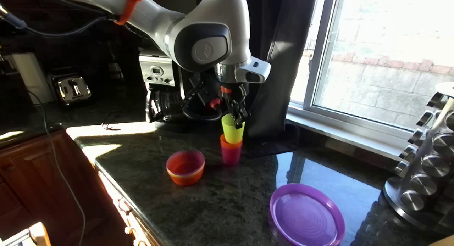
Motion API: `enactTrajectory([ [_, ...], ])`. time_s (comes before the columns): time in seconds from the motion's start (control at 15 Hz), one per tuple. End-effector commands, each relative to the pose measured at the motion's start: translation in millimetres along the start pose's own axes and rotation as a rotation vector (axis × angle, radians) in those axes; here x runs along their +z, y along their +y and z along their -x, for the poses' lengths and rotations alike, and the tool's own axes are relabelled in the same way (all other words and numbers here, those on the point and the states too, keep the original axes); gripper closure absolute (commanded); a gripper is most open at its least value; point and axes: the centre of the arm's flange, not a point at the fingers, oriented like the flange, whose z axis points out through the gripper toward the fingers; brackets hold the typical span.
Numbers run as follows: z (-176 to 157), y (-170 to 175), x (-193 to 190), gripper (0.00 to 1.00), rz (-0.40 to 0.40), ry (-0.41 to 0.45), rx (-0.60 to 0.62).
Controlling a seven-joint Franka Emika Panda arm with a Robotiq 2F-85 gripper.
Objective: Place the bowls inside each other and place the cups separately
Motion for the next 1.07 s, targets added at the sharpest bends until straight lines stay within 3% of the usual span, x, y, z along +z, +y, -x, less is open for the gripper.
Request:
enactTrajectory([
  [0.0,21.6,11.9,-35.1,0.99,-0.048,0.059,-0.002],
  [0.4,35.3,47.3,-75.9,0.99,-0.044,0.099,-0.051],
  [1.0,37.9,117.3,-35.0,0.99,-0.020,0.029,-0.051],
])
